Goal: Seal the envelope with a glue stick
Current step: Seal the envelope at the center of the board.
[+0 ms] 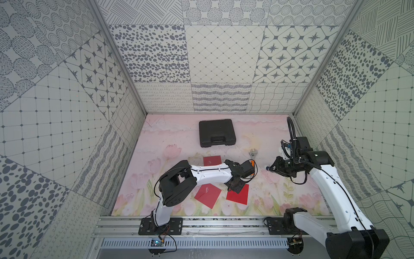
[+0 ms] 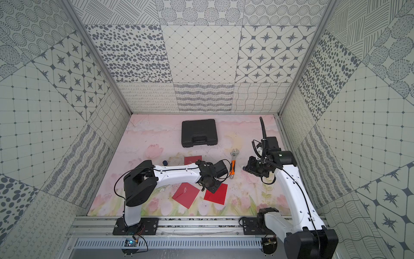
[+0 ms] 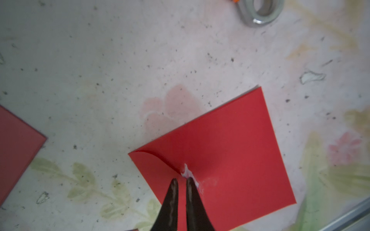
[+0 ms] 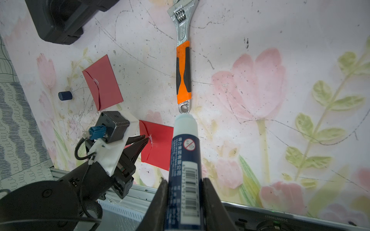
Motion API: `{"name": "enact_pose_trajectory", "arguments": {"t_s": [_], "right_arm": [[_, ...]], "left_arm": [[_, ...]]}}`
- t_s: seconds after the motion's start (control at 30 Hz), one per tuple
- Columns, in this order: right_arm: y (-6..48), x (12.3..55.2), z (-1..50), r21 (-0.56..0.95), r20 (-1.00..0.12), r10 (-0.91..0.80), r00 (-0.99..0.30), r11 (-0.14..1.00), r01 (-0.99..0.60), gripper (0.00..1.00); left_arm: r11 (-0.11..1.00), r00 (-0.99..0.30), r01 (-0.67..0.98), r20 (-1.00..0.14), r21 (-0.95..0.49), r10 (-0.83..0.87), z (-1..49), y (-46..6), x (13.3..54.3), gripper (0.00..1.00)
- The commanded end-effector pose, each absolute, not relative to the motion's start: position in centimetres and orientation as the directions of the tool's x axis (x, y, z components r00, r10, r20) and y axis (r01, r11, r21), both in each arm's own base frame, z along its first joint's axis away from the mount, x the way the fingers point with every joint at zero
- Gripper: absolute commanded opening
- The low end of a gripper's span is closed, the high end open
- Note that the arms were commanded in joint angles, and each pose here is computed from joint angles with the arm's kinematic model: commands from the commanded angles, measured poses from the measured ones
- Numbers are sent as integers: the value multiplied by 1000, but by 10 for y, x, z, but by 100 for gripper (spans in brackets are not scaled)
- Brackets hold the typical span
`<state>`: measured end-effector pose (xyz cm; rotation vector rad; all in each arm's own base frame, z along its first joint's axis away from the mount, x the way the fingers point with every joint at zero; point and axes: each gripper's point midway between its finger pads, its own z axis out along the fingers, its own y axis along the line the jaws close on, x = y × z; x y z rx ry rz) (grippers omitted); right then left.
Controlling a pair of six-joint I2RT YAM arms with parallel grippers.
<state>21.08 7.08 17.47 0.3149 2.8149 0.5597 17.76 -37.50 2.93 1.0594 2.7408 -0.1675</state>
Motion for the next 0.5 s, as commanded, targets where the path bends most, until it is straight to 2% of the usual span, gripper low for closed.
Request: {"name": "enact_pose_trajectory", "arguments": {"t_s": [0.0, 0.33, 0.47], "right_arm": [[71, 216, 179, 400, -212, 243, -946, 905, 143, 0], [70, 214, 178, 394, -211, 243, -947, 907, 145, 0], [71, 215, 177, 399, -206, 245, -947, 905, 147, 0]], "left_arm": [[726, -708, 687, -203, 26, 677, 24, -367, 186, 12], [745, -731, 667, -186, 14, 657, 16, -357, 179, 12], [748, -732, 664, -213, -8, 647, 22, -361, 179, 11]]}}
